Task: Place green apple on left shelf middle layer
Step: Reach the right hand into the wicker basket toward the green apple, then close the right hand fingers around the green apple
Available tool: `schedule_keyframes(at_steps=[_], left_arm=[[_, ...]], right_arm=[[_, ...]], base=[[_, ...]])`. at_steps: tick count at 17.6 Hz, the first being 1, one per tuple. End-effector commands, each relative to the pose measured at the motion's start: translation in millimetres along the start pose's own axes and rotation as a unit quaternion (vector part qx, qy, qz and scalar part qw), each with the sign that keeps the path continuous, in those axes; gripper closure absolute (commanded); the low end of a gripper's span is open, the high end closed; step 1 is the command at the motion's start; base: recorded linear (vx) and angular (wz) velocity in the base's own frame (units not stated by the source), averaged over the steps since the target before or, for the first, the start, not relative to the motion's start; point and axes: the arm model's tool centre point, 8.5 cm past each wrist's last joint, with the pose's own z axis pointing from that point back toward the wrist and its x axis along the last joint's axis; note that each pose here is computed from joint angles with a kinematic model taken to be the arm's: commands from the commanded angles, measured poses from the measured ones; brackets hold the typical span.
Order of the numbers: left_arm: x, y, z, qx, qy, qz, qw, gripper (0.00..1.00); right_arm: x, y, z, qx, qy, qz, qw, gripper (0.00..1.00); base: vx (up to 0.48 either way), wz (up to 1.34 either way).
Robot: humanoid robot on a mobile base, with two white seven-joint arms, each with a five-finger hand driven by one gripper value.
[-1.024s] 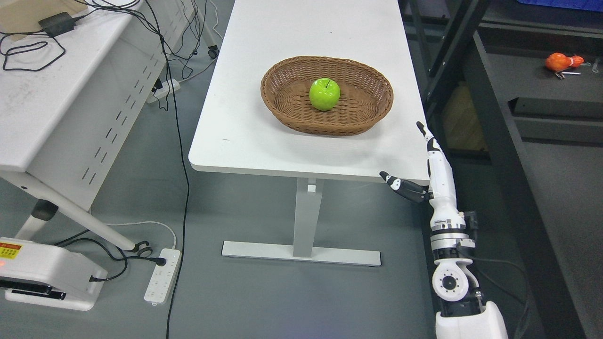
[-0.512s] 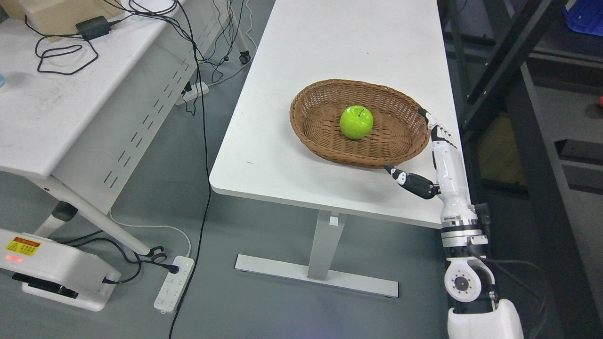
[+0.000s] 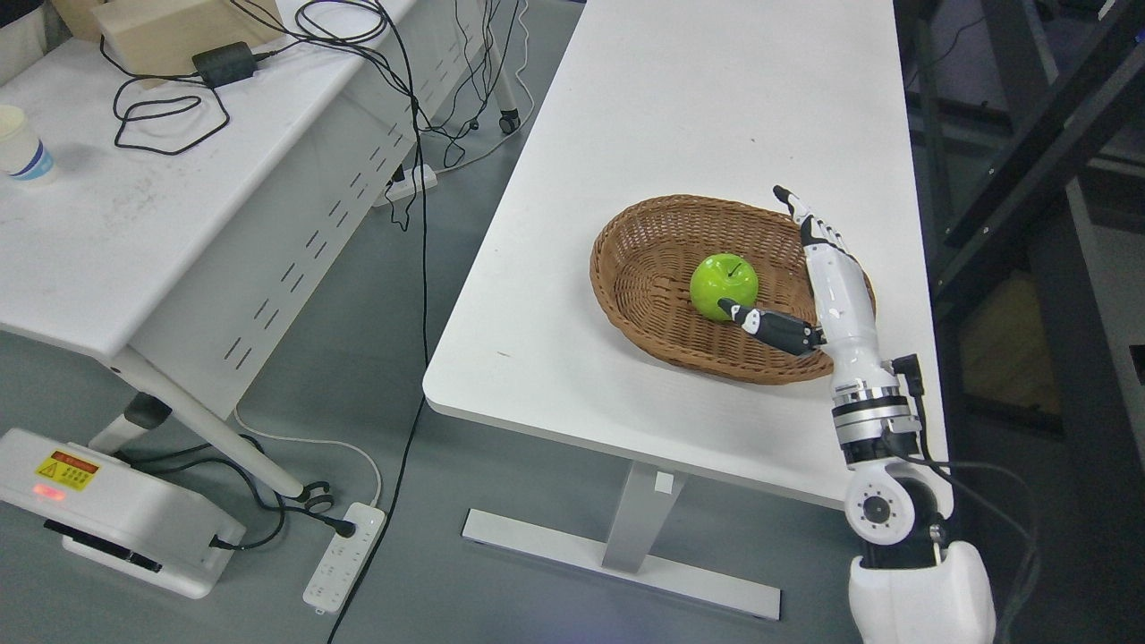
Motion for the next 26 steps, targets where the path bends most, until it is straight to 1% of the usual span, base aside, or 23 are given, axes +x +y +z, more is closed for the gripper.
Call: schedule_keyframes(at_steps=[1,3,6,8,10,13,15,19,21,24,25,26], left_arm=[[14,11,2,0.008,-0.011,-0.002,1.000,0.00],[14,11,2,0.008,-0.011,-0.002,1.000,0.00],[14,11,2,0.008,-0.010,-0.002,1.000,0.00],[14,11,2,0.008,-0.011,-0.002,1.000,0.00],[14,11,2,0.008,-0.011,-0.002,1.000,0.00],[14,11,2,0.008,-0.011,-0.002,1.000,0.00],[14,11,2,0.008,-0.011,-0.002,1.000,0.00],[14,11,2,0.008,-0.011,-0.002,1.000,0.00],[14,11,2,0.008,-0.011,-0.002,1.000,0.00],[14,11,2,0.008,-0.011,-0.002,1.000,0.00],[14,11,2,0.008,-0.011,-0.002,1.000,0.00],[14,11,2,0.008,-0.011,-0.002,1.000,0.00]], right_arm=[[5.2,32,-31,0.046,0.001,0.021,0.999,0.00],[-2.5,56,-42,0.091,0.007,0.050,0.995,0.00],[-17.6,74,-51,0.137,0.013,0.079,0.987,0.00],[-29.8,80,-50,0.166,0.014,0.104,0.980,0.00],[-46.6,83,-46,0.185,0.031,0.118,0.975,0.00],[-69.4,80,-45,0.206,0.050,0.141,0.967,0.00],[-80.4,77,-45,0.216,0.058,0.154,0.962,0.00],[-87.9,70,-43,0.220,0.060,0.167,0.959,0.00],[-84.6,79,-40,0.232,0.051,0.170,0.956,0.00],[-84.1,82,-38,0.235,0.050,0.170,0.956,0.00],[-83.5,81,-39,0.234,0.049,0.170,0.956,0.04],[-82.5,81,-39,0.232,0.048,0.170,0.956,0.21]], base=[[0.092,0.11],[0.061,0.05],[0.034,0.02],[0.015,0.00],[0.000,0.00],[0.000,0.00],[0.000,0.00],[0.000,0.00],[0.000,0.00],[0.000,0.00],[0.000,0.00],[0.000,0.00]])
